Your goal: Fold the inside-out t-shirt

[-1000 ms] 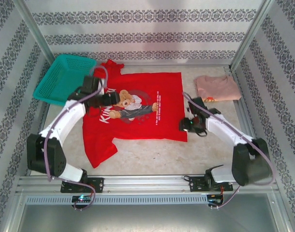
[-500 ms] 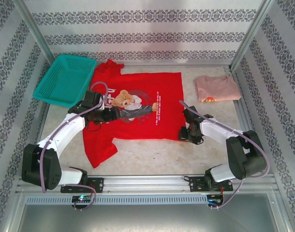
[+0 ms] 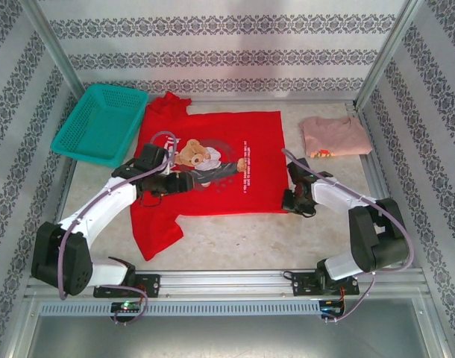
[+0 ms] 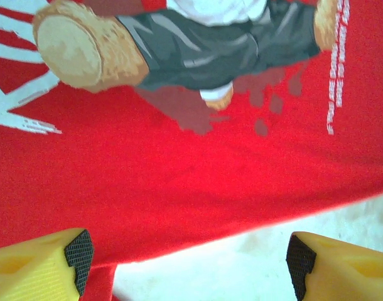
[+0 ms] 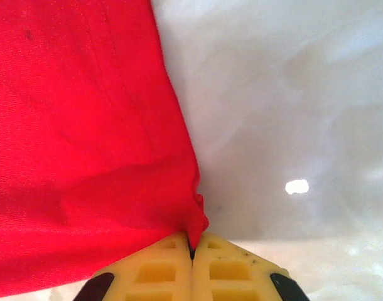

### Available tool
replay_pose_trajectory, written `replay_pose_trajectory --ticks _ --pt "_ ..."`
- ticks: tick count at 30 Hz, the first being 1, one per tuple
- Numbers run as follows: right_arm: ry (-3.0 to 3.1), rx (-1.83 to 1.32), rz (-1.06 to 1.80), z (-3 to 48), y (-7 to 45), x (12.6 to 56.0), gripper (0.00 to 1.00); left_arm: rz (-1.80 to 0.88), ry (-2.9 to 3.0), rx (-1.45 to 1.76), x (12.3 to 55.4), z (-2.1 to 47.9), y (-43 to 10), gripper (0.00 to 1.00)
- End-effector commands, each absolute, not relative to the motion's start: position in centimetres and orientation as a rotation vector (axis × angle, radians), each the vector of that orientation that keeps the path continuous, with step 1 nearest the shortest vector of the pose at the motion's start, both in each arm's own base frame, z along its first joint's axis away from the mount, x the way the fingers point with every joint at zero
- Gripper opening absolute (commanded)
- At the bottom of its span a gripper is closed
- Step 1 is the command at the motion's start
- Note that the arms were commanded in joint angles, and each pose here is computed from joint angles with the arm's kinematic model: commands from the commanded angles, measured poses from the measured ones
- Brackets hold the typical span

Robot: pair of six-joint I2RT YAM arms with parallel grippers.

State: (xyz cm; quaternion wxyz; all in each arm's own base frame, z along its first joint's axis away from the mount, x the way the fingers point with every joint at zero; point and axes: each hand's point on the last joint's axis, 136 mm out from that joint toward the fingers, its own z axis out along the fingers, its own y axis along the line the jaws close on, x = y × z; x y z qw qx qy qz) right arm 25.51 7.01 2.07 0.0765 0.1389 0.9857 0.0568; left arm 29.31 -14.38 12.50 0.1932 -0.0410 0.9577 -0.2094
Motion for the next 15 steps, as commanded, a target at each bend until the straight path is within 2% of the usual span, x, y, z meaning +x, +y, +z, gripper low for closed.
replay_pose_trajectory --ticks 1,8,15 --pt "2.895 0.444 0.127 3.8 4.5 27.0 0.0 -0.535 2.75 -0.127 26.2 11.9 -14.1 0.81" --pt "2.821 0.568 0.128 4.9 0.6 28.8 0.0 -0.422 2.899 -0.167 19.2 9.4 -13.1 0.79" --pt "2.809 0.534 0.154 5.3 0.3 30.0 0.0 -0.373 3.068 -0.111 12.3 7.1 -13.3 0.7"
